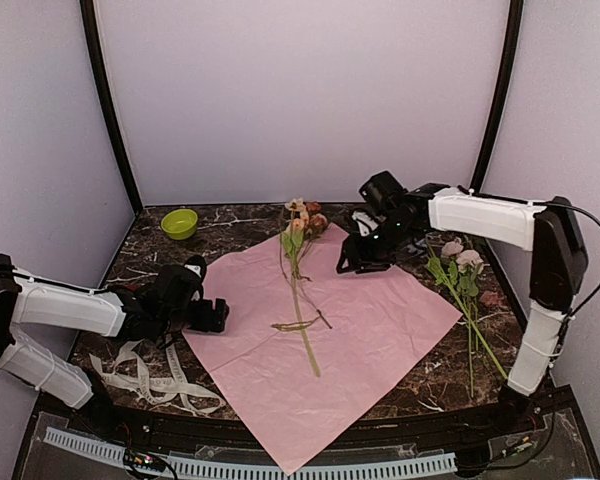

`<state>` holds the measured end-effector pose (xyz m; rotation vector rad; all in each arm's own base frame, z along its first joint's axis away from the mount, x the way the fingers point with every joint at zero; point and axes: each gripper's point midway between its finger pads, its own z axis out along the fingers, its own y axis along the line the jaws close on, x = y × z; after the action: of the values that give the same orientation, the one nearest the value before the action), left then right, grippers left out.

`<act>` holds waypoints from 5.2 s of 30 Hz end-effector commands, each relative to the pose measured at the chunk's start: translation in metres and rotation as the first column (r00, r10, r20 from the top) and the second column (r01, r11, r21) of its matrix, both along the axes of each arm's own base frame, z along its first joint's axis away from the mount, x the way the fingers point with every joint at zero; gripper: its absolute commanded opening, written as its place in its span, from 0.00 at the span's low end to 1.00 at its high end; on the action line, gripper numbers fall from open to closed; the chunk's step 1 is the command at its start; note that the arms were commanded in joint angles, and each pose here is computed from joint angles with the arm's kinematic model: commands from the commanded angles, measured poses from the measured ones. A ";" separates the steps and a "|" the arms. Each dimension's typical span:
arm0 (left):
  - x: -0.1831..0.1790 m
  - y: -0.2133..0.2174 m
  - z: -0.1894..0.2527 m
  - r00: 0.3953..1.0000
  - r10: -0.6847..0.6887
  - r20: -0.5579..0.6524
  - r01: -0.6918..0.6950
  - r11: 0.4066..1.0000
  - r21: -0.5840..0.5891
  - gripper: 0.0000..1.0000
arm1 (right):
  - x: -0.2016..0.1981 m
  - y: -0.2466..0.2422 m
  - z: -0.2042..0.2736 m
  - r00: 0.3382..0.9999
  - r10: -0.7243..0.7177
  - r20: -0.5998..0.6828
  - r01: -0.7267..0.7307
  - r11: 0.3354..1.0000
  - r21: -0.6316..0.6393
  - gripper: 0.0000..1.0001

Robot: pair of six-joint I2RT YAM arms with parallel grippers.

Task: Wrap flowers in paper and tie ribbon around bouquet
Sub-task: Place the fake flower on the flattened wrapping paper, then pick up the fake flower from the corner of the board, then place the fake flower on the flattened wrapping paper, then pick up the fake flower from the corner of the board.

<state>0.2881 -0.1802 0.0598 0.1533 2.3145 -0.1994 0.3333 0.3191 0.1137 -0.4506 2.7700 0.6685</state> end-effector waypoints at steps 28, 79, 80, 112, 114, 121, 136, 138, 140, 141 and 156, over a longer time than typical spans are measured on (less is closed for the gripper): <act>0.027 -0.052 0.066 0.951 -0.285 0.123 0.282 0.958 0.044 0.99 | -0.049 -0.371 -0.088 0.597 -0.801 -0.045 0.755 0.580 -0.305 0.32; 0.005 -0.033 0.070 0.984 -0.176 0.030 0.178 0.980 -0.091 0.99 | 0.050 0.144 0.048 0.983 -0.027 0.183 -0.036 0.942 0.332 0.00; 0.004 -0.031 0.069 0.985 -0.170 0.029 0.172 0.981 -0.092 0.99 | 0.058 0.147 0.039 0.982 -0.025 0.188 -0.033 0.953 0.300 0.00; 0.014 -0.052 0.072 0.943 -0.333 0.023 0.333 0.943 -0.019 0.99 | 0.034 -0.282 0.030 0.805 -0.543 0.238 0.586 0.788 -0.188 0.41; 0.022 -0.060 0.079 0.931 -0.361 0.045 0.362 0.932 -0.014 0.99 | 0.016 -0.313 0.009 0.782 -0.597 0.182 0.623 0.753 -0.212 0.40; 0.038 -0.073 0.087 0.913 -0.407 -0.019 0.406 0.912 -0.064 0.99 | -0.012 -0.324 -0.029 0.770 -0.635 0.069 0.632 0.742 -0.224 0.35; 0.045 -0.087 0.090 0.867 -0.498 -0.018 0.498 0.867 -0.023 0.99 | -0.025 -0.330 -0.083 0.754 -0.657 0.019 0.628 0.711 -0.315 0.20; 0.046 -0.084 0.091 0.872 -0.490 -0.011 0.490 0.872 -0.006 0.99 | -0.025 -0.328 -0.087 0.763 -0.646 0.012 0.618 0.724 -0.305 0.20; 0.047 -0.083 0.092 0.874 -0.487 -0.007 0.487 0.874 0.000 0.99 | -0.026 -0.327 -0.092 0.765 -0.644 0.001 0.612 0.727 -0.310 0.20; 0.047 -0.083 0.091 0.874 -0.486 -0.007 0.486 0.874 0.000 0.99 | -0.026 -0.326 -0.093 0.767 -0.641 -0.005 0.610 0.732 -0.304 0.21; 0.048 -0.083 0.082 0.872 -0.488 -0.030 0.489 0.872 0.010 0.99 | -0.017 -0.314 -0.071 0.806 -0.591 0.031 0.581 0.780 -0.233 0.00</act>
<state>0.3357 -0.2659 0.1448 0.7430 2.2571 -0.4540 0.3123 0.0047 0.0297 0.4544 2.8316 0.2069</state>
